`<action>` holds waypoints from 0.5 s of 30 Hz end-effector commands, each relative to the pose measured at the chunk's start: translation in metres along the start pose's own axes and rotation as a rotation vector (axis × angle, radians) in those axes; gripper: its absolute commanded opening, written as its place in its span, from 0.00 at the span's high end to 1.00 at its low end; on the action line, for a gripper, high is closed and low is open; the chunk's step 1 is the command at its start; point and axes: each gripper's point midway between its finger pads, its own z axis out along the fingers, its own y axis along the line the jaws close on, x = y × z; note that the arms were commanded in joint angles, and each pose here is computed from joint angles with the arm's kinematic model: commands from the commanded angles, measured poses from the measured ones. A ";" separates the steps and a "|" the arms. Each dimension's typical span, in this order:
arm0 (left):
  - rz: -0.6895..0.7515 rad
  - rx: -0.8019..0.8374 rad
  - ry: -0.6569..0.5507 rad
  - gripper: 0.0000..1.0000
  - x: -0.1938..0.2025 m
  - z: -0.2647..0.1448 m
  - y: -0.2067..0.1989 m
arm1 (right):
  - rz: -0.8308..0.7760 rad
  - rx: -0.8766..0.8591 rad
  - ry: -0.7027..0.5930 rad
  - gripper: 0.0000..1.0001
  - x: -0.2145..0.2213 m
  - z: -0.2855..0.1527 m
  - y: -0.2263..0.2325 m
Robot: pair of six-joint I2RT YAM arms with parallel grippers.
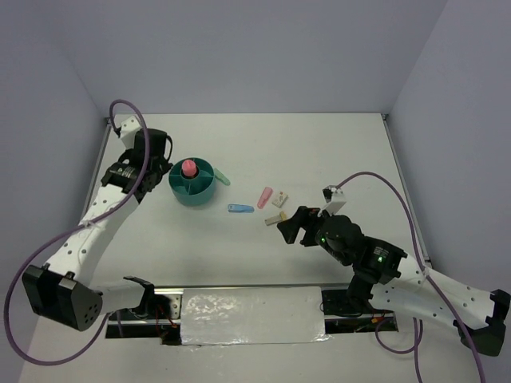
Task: Sort the stationery into containers
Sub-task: Place the stationery in the storage box.
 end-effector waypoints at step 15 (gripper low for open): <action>-0.074 0.058 0.066 0.93 0.037 0.040 -0.021 | -0.086 0.035 0.014 0.09 0.012 0.002 -0.018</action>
